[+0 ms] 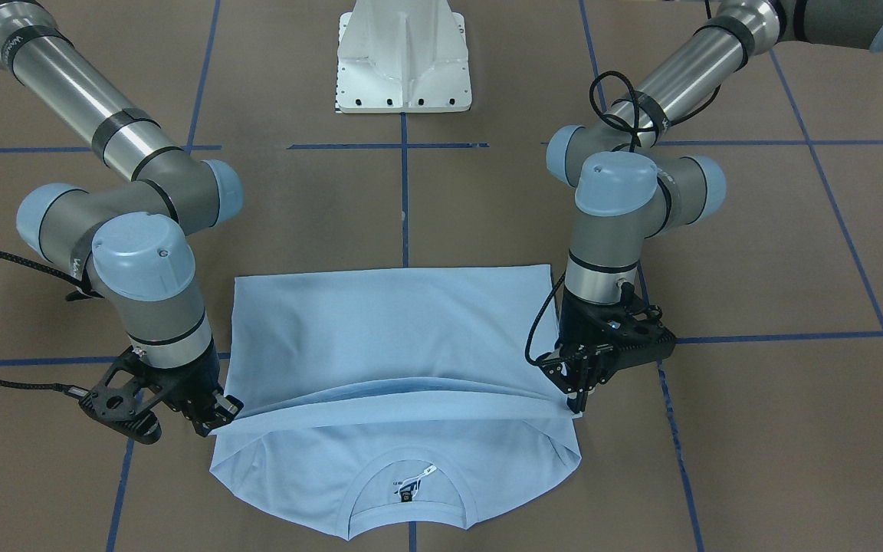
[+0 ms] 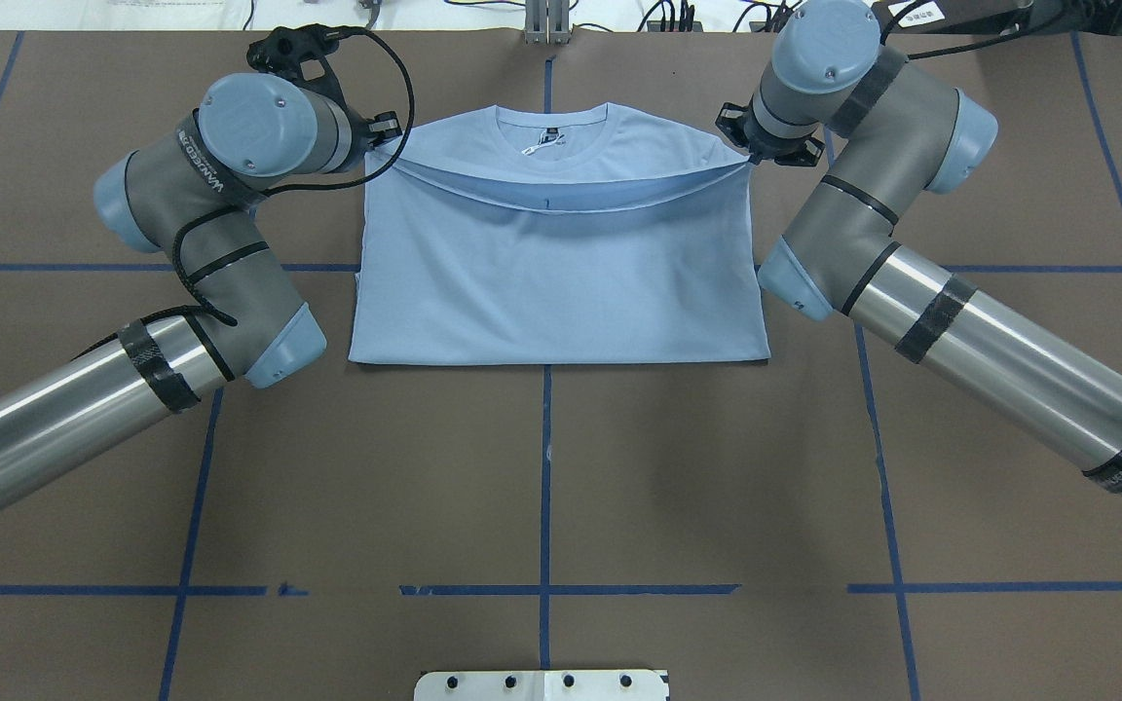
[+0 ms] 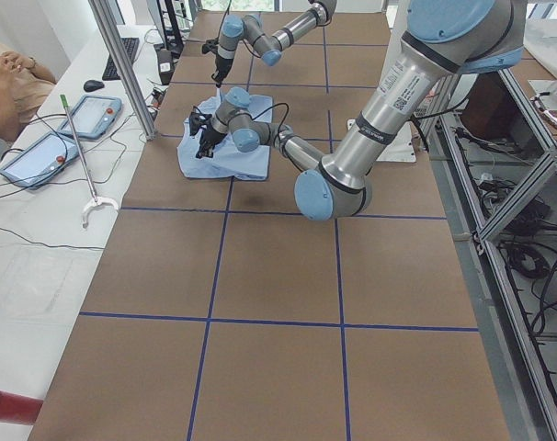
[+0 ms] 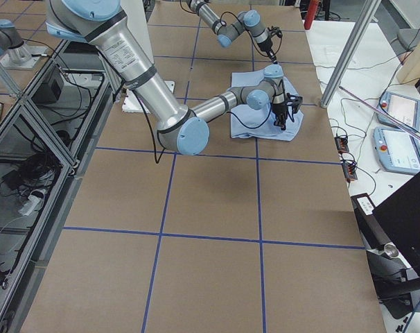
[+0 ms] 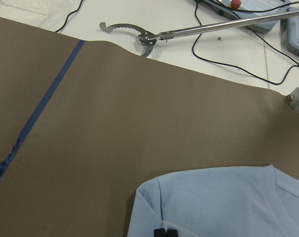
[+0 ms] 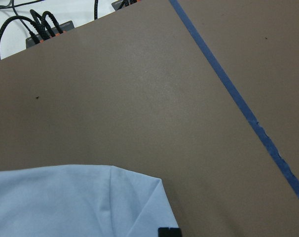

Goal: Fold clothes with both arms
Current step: 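Release the hem near the collar with both grippers, then move the right gripper down to the folded shirt's side edge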

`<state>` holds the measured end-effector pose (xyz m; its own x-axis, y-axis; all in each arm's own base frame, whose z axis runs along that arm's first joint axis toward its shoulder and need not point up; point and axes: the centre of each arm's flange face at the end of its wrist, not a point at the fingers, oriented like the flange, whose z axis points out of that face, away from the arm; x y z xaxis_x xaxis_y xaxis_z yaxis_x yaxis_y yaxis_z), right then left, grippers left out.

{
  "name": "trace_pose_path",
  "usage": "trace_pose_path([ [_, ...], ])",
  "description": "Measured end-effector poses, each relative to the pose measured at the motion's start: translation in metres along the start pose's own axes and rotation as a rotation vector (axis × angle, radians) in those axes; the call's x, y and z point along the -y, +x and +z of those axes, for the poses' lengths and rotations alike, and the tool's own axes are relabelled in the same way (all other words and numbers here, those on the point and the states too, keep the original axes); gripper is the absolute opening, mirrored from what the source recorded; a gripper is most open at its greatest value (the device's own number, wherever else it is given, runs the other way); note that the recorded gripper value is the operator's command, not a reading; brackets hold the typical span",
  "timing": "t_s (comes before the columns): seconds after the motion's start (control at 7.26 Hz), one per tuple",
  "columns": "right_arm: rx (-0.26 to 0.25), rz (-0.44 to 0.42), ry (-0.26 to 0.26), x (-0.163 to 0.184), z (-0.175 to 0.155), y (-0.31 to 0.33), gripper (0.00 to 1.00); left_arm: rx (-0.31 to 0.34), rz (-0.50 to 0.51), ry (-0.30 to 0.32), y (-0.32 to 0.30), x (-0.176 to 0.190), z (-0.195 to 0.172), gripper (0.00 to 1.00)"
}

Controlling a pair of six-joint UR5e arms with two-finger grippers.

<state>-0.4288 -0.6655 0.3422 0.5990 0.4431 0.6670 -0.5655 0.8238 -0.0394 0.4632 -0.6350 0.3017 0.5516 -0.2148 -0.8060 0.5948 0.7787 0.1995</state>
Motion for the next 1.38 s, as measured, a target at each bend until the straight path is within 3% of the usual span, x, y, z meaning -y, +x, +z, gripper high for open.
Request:
trace_pose_path([
  [0.14, 0.006, -0.002, 0.002, 0.0, 0.004, 0.003, 0.05, -0.002, 0.0, 0.001, -0.001, -0.001, 0.014, 0.13],
  [0.28, 0.014, -0.004, 0.005, 0.001, 0.007, 0.004, 0.21, -0.004, -0.001, 0.002, -0.002, -0.001, 0.026, 0.23],
  [0.41, 0.019, -0.005, 0.008, 0.001, 0.009, 0.003, 0.48, -0.005, -0.001, 0.011, -0.003, 0.0, 0.033, 0.33],
  [0.55, 0.021, -0.005, 0.01, 0.002, 0.01, 0.002, 0.61, -0.003, -0.001, 0.03, -0.004, 0.001, 0.035, 0.39],
  [0.96, 0.073, -0.008, 0.006, -0.006, -0.011, 0.003, 0.68, -0.038, -0.005, 0.059, -0.01, 0.003, 0.034, 0.43],
  [1.24, 0.128, -0.013, -0.057, -0.055, -0.036, 0.049, 0.74, -0.101, -0.009, 0.069, -0.011, 0.003, 0.025, 0.43],
  [1.38, 0.138, 0.032, -0.098, -0.088, -0.042, 0.069, 0.74, -0.118, -0.012, 0.072, -0.009, 0.003, 0.021, 0.43],
])
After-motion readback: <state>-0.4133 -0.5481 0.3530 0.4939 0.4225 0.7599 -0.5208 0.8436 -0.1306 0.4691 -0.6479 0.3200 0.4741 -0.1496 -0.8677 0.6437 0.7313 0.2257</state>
